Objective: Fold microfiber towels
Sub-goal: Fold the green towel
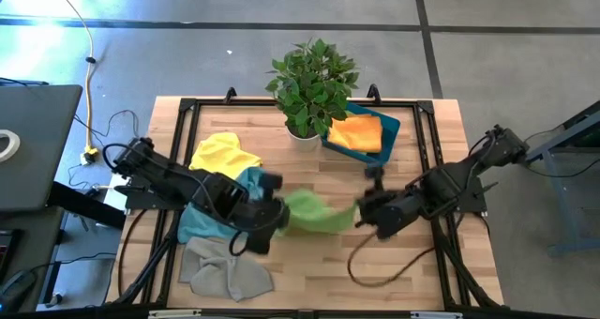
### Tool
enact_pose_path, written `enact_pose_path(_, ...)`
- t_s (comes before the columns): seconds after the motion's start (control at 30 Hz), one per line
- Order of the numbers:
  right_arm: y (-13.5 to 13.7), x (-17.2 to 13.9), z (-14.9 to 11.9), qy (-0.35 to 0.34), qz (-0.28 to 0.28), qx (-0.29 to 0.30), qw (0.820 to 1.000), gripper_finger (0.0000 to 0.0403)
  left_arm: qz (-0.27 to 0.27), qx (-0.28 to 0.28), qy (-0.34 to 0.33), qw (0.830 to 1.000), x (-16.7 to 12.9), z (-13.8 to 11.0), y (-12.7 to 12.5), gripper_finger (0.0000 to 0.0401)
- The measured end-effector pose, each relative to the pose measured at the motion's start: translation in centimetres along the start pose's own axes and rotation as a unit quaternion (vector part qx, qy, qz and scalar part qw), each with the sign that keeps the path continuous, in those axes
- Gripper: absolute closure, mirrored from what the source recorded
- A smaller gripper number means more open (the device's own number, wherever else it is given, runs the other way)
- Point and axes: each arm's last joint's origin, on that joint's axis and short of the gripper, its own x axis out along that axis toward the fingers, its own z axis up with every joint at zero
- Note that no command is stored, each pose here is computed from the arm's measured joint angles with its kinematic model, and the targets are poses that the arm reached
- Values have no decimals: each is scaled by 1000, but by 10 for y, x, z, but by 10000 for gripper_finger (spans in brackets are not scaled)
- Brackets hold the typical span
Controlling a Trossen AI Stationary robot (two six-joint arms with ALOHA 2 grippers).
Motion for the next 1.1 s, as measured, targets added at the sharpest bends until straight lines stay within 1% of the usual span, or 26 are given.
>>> enact_pose_path(0.03, -5, -3, 0, 1, -49, 4, 999, 403, 43, 3, 2, 999, -1, -1, 4, 400)
enact_pose_path(0.07, -9, -5, 0, 3, -87, 10, 996, 403, 88, 9, 7, 996, -2, -4, 7, 401)
enact_pose_path(0.1, -12, -8, 0, 5, -103, 14, 995, 403, 127, 16, 10, 992, -4, -6, 10, 401)
enact_pose_path(0.13, -14, -10, 1, 2, -99, 19, 995, 403, 160, 19, 9, 987, -6, -6, 13, 401)
enact_pose_path(0.17, -14, -12, 3, -4, -76, 27, 997, 403, 186, 23, 5, 982, -8, -6, 14, 400)
enact_pose_path(0.2, -14, -13, 5, -7, -41, 33, 999, 403, 200, 25, 2, 980, -9, -6, 15, 400)
enact_pose_path(0.23, -13, -14, 6, -8, -5, 40, 999, 403, 197, 25, 1, 980, -9, -6, 15, 401)
enact_pose_path(0.27, -12, -16, 7, -11, 30, 48, 998, 403, 175, 24, -1, 984, -9, -5, 12, 401)
enact_pose_path(0.3, -12, -18, 9, -14, 63, 53, 997, 403, 140, 24, 1, 990, -8, -5, 8, 401)
enact_pose_path(0.37, -12, -23, 11, -20, 109, 61, 992, 403, 48, 26, 9, 998, -9, -6, 1, 400)
enact_pose_path(0.4, -13, -26, 13, -25, 124, 62, 990, 403, -2, 31, 11, 999, -11, -5, -2, 400)
enact_pose_path(0.43, -14, -30, 14, -31, 132, 64, 989, 403, -39, 41, 12, 998, -12, -5, -5, 401)
enact_pose_path(0.47, -17, -33, 16, -40, 134, 68, 988, 403, -64, 52, 10, 997, -14, -4, -6, 401)
enact_pose_path(0.5, -19, -37, 18, -48, 133, 71, 987, 403, -71, 62, 6, 995, -16, -3, -6, 401)
enact_pose_path(0.53, -23, -41, 20, -54, 124, 72, 988, 403, -64, 69, 2, 996, -18, -2, -5, 401)
enact_pose_path(0.57, -27, -44, 21, -59, 110, 70, 990, 403, -42, 72, -3, 996, -20, -1, -3, 400)
enact_pose_path(0.63, -36, -49, 22, -69, 69, 64, 993, 403, 30, 77, -14, 996, -29, 2, 5, 400)
enact_pose_path(0.67, -40, -50, 23, -70, 47, 64, 994, 402, 72, 83, -17, 994, -34, 2, 10, 401)
enact_pose_path(0.73, -47, -50, 22, -65, 11, 57, 996, 403, 153, 104, -21, 983, -41, 3, 19, 400)
enact_pose_path(0.83, -56, -45, 19, -46, -44, 31, 997, 402, 229, 173, 13, 958, -43, 1, 30, 400)
enact_pose_path(0.93, -65, -42, 14, -14, -115, 7, 993, 402, 265, 202, 30, 942, -43, 2, 44, 400)
enact_pose_path(1.1, -79, -38, 11, 21, -196, -19, 980, 402, 288, 213, 65, 931, -34, 2, 64, 400)
